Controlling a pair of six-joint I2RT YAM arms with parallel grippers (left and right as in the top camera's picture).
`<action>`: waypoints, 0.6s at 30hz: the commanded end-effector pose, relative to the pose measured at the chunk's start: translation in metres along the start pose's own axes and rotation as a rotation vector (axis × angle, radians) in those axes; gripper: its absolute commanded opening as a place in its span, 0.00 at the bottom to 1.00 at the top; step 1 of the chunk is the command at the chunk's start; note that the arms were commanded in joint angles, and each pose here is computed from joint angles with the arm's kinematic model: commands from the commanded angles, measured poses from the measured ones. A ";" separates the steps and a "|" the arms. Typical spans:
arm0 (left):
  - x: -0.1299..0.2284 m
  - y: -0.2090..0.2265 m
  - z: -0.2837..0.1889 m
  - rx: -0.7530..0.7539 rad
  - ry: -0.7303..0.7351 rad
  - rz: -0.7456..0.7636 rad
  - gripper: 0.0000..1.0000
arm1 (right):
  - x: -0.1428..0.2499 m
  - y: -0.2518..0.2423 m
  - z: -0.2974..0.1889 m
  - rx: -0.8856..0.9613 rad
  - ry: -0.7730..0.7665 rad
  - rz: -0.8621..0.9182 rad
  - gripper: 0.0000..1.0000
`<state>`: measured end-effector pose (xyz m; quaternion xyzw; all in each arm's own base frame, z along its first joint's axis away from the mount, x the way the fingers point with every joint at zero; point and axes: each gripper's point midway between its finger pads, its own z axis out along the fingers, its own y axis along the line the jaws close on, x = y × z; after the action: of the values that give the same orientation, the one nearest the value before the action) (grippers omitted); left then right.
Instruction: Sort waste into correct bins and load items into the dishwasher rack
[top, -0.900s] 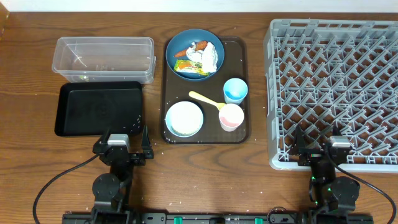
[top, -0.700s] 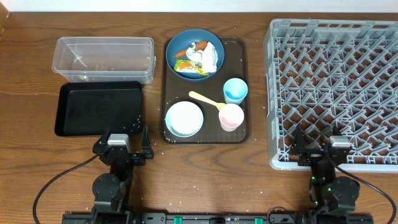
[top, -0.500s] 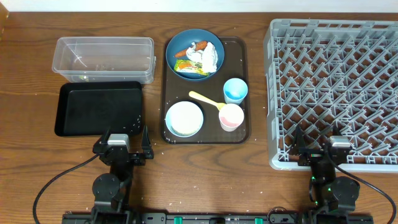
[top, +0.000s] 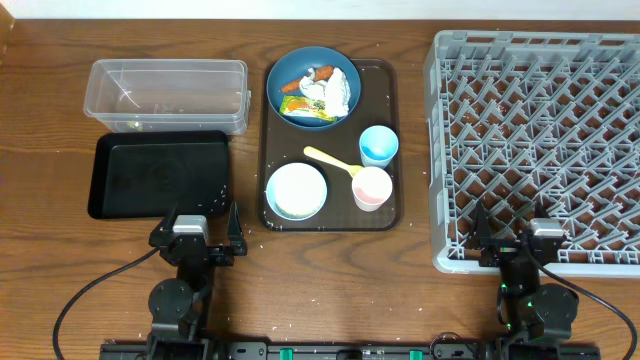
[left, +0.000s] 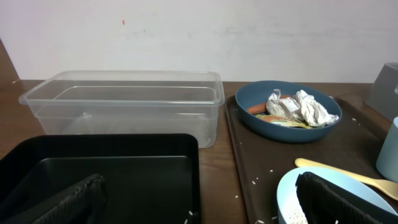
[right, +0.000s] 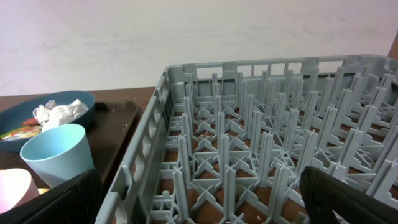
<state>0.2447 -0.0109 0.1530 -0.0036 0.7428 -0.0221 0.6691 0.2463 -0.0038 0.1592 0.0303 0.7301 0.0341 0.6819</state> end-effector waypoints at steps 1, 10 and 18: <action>0.017 0.002 0.001 -0.010 0.054 0.010 0.99 | 0.001 0.000 0.000 -0.002 0.001 -0.013 0.99; 0.017 0.002 0.001 -0.009 0.054 0.010 0.99 | 0.001 0.000 0.000 -0.003 -0.001 -0.012 0.99; 0.017 0.002 0.001 -0.009 0.053 0.010 0.99 | -0.004 -0.004 0.000 0.020 -0.018 -0.014 0.99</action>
<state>0.2447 -0.0109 0.1530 -0.0036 0.7428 -0.0221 0.6691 0.2464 -0.0040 0.1603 0.0306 0.7286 0.0338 0.6834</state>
